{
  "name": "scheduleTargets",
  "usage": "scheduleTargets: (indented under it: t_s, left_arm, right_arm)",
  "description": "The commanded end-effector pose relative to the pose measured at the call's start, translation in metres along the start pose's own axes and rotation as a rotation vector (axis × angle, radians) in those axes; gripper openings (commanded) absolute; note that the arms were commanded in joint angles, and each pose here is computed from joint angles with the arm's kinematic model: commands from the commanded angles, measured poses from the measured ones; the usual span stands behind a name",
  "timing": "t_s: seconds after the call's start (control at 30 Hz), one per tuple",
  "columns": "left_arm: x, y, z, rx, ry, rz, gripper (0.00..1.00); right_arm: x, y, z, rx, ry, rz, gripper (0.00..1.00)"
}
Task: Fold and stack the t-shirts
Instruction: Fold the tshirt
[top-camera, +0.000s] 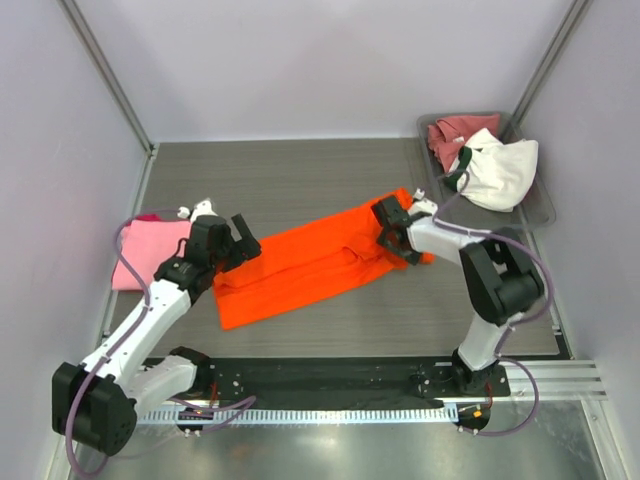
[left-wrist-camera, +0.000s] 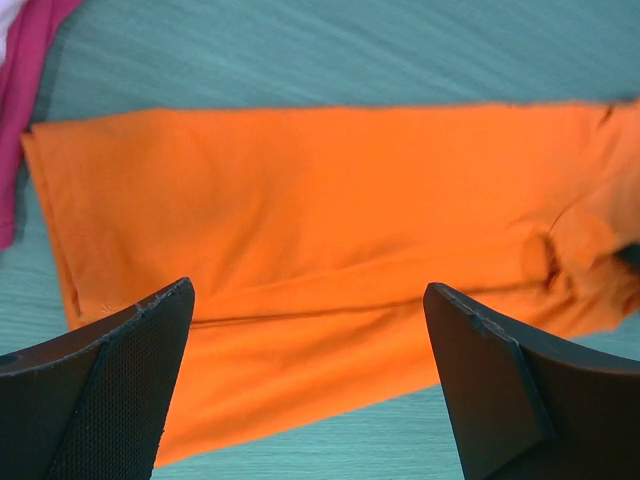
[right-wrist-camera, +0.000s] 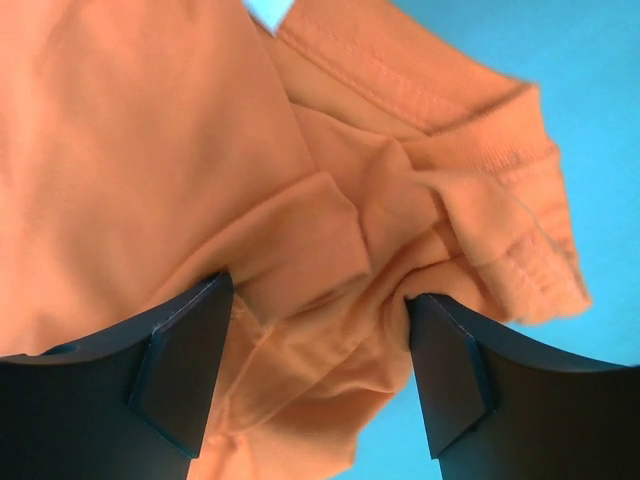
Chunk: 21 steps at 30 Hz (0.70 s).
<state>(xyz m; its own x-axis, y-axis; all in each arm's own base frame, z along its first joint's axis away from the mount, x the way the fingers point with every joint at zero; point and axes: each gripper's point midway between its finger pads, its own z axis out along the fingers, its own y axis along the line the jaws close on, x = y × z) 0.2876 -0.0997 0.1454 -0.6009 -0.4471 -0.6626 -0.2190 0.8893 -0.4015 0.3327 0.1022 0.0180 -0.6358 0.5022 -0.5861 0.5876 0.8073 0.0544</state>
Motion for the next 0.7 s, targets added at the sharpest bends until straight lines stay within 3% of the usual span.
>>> scheduleTargets:
  t_s: [0.0, 0.07, 0.13, 0.2, 0.23, 0.3, 0.33, 0.67]
  left_arm:
    - [0.011, 0.007, 0.004, 0.003, 0.001, -0.026, 0.97]
    - [0.019, 0.012, 0.009, -0.001, 0.009, -0.025, 0.98]
    - [0.023, 0.015, 0.012, -0.003, 0.015, -0.025, 0.97]
    - [0.029, 0.017, 0.014, -0.010, 0.035, -0.015, 0.97]
    - [0.030, 0.017, 0.014, -0.007, 0.040, -0.015, 0.97]
    - [0.033, 0.016, 0.014, 0.004, 0.051, -0.007, 0.97]
    - [0.033, 0.015, 0.014, 0.011, 0.051, -0.004, 0.97]
    - [0.038, 0.008, -0.002, 0.049, 0.062, 0.050, 0.96]
  right_arm:
    - [-0.025, 0.077, 0.016, -0.162, 0.019, 0.002, 0.73]
    - [-0.022, 0.100, 0.039, -0.175, 0.062, -0.031, 0.72]
    - [-0.058, 0.146, 0.042, -0.265, 0.027, -0.029, 0.72]
    - [-0.061, 0.171, 0.065, -0.301, 0.046, -0.080, 0.72]
    - [-0.097, 0.199, 0.056, -0.368, -0.004, -0.058, 0.75]
    - [-0.102, 0.215, 0.070, -0.394, 0.004, -0.112, 0.77]
    - [-0.127, 0.229, 0.057, -0.429, -0.026, -0.109, 0.81]
    - [-0.135, 0.202, -0.015, -0.559, -0.055, -0.211, 0.89]
